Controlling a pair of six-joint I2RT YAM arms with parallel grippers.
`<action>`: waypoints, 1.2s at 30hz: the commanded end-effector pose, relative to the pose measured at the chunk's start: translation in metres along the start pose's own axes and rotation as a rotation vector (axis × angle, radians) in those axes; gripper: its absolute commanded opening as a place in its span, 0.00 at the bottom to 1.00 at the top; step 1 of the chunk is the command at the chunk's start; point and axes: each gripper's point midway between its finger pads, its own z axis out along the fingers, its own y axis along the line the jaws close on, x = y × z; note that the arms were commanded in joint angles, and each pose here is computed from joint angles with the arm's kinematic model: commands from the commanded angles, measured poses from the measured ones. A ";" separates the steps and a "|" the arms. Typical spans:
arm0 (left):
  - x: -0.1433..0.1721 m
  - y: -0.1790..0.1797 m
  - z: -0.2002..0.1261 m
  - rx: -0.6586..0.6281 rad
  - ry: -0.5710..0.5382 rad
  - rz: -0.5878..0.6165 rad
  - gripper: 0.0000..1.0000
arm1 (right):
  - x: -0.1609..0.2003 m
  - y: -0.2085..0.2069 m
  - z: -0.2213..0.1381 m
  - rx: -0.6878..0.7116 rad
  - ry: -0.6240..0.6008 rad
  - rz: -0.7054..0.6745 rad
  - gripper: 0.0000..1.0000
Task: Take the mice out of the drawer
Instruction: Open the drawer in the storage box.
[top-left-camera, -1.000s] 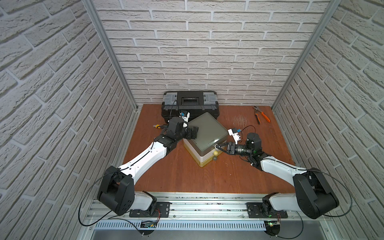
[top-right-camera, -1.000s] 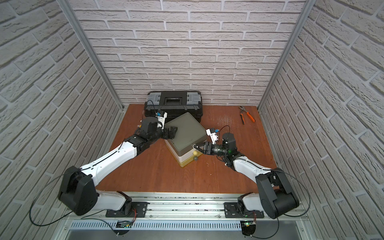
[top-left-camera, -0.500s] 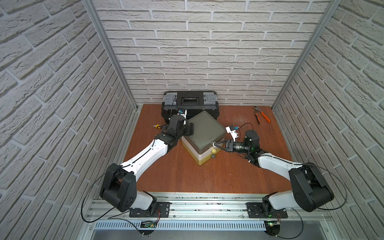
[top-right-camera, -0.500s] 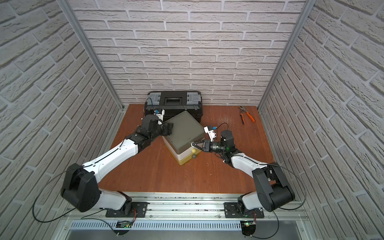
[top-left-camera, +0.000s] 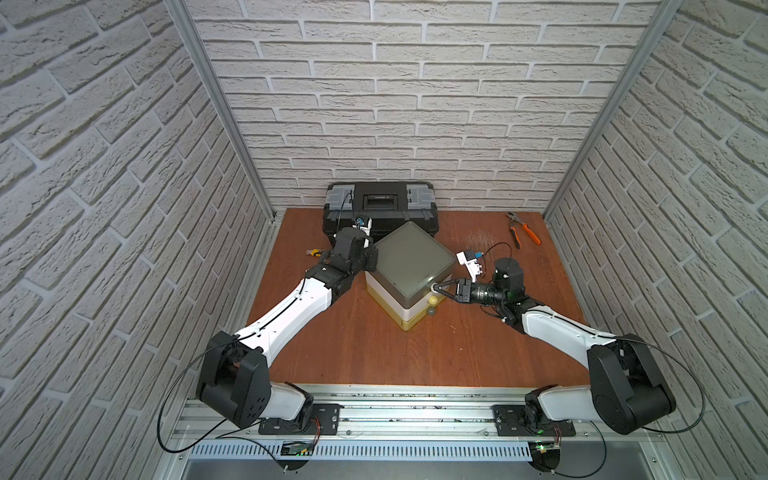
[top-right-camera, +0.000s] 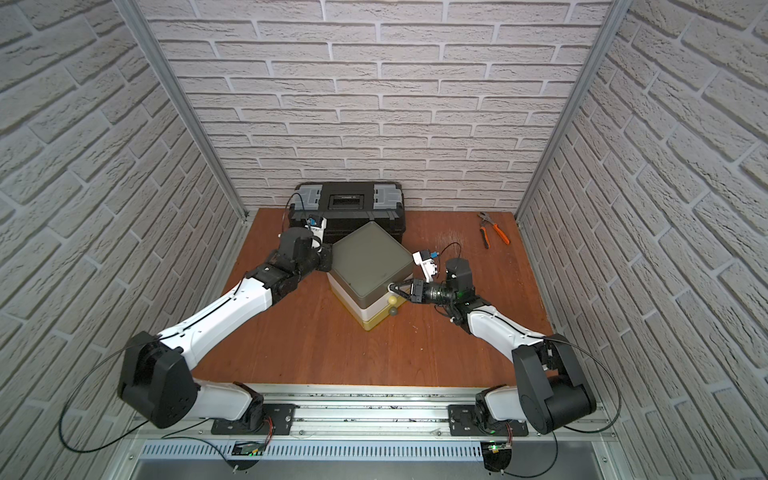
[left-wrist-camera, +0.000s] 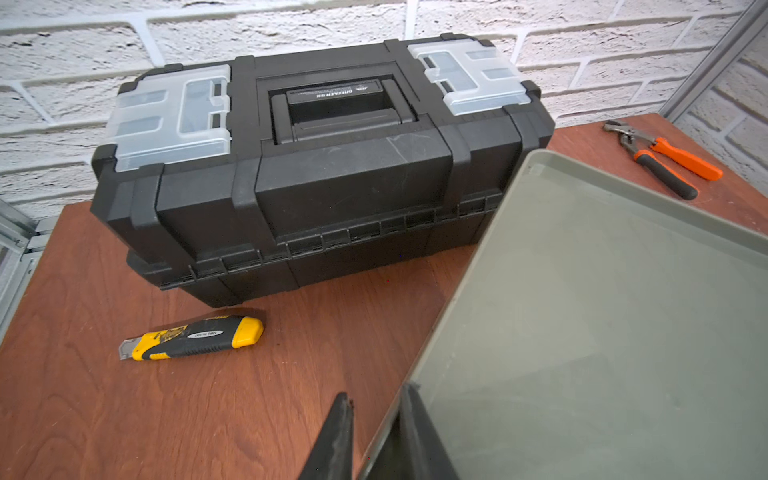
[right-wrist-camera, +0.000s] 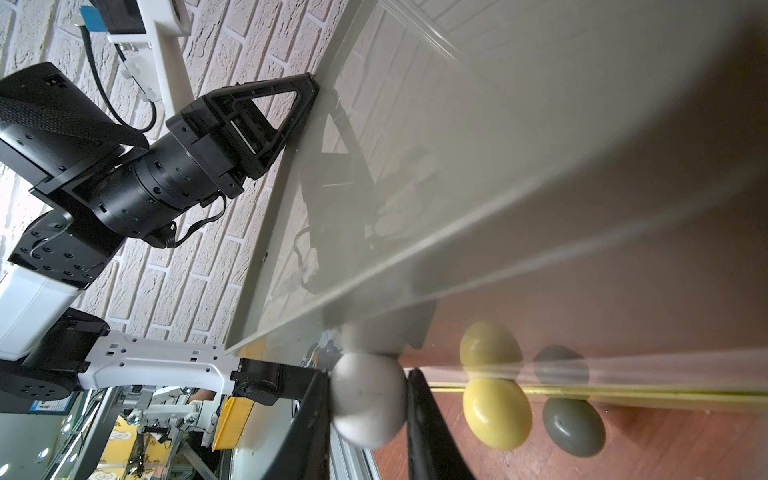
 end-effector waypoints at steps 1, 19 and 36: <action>0.117 -0.006 0.010 0.024 0.392 0.012 0.15 | 0.022 -0.009 -0.013 0.040 0.050 0.020 0.05; 0.124 0.060 -0.002 -0.318 0.448 0.009 0.14 | 0.038 -0.021 -0.060 0.202 0.013 0.101 0.04; 0.098 0.111 0.002 -0.377 0.471 0.057 0.14 | 0.056 -0.016 -0.078 0.275 0.015 0.082 0.06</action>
